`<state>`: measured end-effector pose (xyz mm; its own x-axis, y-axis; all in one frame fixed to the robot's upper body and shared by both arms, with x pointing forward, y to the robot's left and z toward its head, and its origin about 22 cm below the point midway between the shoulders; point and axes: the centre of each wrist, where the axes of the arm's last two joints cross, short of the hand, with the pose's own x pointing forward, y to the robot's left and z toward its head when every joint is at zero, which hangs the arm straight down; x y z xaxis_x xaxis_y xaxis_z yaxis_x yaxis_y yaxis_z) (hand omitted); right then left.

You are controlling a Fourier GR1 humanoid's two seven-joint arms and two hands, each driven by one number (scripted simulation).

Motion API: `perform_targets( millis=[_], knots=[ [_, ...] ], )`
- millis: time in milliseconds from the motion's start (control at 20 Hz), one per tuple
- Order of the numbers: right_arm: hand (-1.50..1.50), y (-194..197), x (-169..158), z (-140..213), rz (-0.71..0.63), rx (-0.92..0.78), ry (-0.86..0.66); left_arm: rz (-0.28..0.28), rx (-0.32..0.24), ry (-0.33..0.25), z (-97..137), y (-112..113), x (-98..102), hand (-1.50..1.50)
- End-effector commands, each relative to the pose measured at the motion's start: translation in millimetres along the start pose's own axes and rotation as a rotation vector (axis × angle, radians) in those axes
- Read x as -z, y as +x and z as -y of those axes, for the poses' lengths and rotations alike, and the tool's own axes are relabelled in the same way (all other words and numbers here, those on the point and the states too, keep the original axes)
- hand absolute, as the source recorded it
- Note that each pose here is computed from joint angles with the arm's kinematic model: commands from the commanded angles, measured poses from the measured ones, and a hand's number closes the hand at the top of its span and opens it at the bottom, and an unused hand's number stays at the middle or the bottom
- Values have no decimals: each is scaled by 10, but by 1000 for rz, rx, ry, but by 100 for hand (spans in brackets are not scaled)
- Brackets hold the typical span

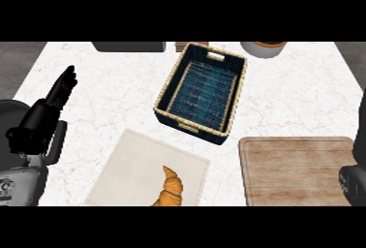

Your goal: Pick the bell pepper from the cutting board and place it in the basket

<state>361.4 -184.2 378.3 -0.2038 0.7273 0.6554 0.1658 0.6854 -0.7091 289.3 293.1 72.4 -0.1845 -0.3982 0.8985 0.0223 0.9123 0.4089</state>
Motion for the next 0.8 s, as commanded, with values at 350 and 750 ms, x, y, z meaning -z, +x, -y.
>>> perform_targets(
  millis=[350, 750],
  knots=[
    [150, 442, 387, -537, -121, -56, 198, 15, -8, -20, -63, 89, 80, 0],
    [150, 551, 439, -779, -241, -269, 271, 1, -1, -6, 6, 15, -6, 0]
  ],
)
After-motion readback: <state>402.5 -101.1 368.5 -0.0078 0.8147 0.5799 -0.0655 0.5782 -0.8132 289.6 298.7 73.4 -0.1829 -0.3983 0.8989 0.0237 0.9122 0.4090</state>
